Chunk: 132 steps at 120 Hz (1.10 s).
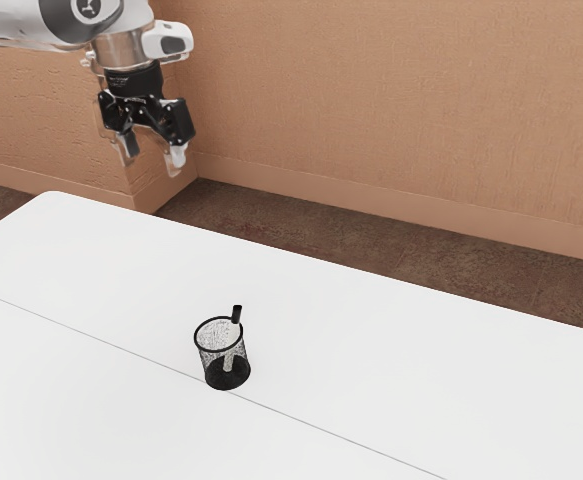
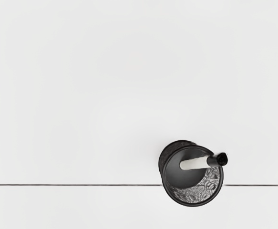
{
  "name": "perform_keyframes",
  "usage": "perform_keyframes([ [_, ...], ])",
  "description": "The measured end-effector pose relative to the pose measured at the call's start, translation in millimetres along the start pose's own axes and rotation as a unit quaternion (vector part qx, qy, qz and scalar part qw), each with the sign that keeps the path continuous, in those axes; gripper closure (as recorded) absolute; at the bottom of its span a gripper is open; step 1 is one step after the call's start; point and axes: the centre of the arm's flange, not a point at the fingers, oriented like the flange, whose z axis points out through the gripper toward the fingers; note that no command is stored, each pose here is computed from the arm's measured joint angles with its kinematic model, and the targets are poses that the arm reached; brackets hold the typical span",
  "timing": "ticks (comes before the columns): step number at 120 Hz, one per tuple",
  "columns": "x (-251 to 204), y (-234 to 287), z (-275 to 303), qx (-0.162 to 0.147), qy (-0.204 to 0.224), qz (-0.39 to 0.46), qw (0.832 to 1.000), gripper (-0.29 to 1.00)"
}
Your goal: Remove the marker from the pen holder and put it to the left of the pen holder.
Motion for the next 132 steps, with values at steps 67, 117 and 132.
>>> perform_keyframes([
  [67,144,14,182,0.073,-0.083,0.043,0.993,0.00],
  [117,89,132,253,0.075,-0.046,0.159,0.983,0.00],
  [132,67,130,264,0.075,-0.039,0.167,0.982,0.00],
])
